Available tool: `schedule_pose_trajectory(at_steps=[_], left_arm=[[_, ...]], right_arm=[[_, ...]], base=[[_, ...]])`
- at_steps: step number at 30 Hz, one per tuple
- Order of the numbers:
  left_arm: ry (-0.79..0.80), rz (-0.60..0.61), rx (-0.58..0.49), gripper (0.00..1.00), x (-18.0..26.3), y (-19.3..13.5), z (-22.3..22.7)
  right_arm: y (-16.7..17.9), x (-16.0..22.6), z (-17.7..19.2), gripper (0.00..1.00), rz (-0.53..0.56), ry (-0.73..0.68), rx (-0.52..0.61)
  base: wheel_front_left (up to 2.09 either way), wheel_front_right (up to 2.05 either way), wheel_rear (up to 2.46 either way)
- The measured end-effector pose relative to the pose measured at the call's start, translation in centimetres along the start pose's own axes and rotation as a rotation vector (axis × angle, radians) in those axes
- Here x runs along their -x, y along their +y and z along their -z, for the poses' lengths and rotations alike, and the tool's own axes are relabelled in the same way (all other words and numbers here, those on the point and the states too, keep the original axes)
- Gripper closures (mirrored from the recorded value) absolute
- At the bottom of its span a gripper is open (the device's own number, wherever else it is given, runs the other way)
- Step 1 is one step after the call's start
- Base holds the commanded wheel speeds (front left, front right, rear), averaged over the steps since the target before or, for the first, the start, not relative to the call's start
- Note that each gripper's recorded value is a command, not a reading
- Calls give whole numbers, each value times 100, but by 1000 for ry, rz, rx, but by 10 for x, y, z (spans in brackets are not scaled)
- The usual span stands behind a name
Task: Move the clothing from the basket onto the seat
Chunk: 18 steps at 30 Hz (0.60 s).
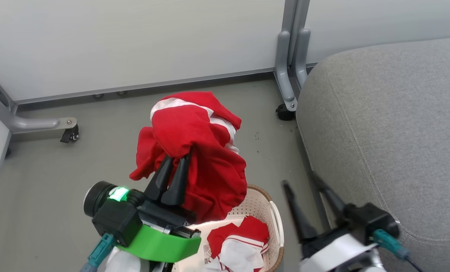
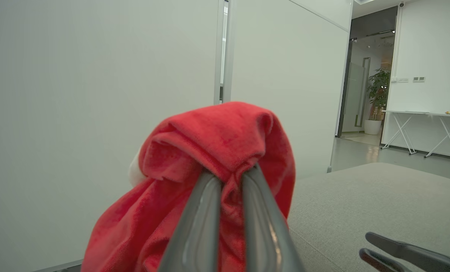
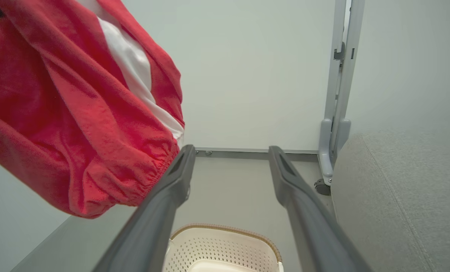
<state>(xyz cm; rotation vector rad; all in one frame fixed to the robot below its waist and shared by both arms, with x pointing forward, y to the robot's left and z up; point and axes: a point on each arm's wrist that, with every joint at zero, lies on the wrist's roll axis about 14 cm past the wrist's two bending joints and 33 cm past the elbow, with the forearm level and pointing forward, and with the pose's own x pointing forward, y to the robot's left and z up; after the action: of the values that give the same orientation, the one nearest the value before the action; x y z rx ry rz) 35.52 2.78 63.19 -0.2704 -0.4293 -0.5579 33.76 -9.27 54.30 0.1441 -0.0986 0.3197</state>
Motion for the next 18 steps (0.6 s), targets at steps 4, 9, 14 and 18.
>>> schedule_pose_trajectory(at_steps=[4,9,14,18], left_arm=[[8,-1,4,100,-1,1,4],[12,7,8,100,-3,0,7],[13,14,11,100,-3,-2,7],[16,16,17,100,-2,-4,7]], right_arm=[[43,-17,-6,0,-142,-23,-45],[79,-39,-14,0,-279,-62,-68],[102,-60,-13,0,-382,-67,-41],[119,-68,-3,0,-453,-28,-38]], base=[[0,0,0],[0,0,0],[0,0,0],[0,0,0]])
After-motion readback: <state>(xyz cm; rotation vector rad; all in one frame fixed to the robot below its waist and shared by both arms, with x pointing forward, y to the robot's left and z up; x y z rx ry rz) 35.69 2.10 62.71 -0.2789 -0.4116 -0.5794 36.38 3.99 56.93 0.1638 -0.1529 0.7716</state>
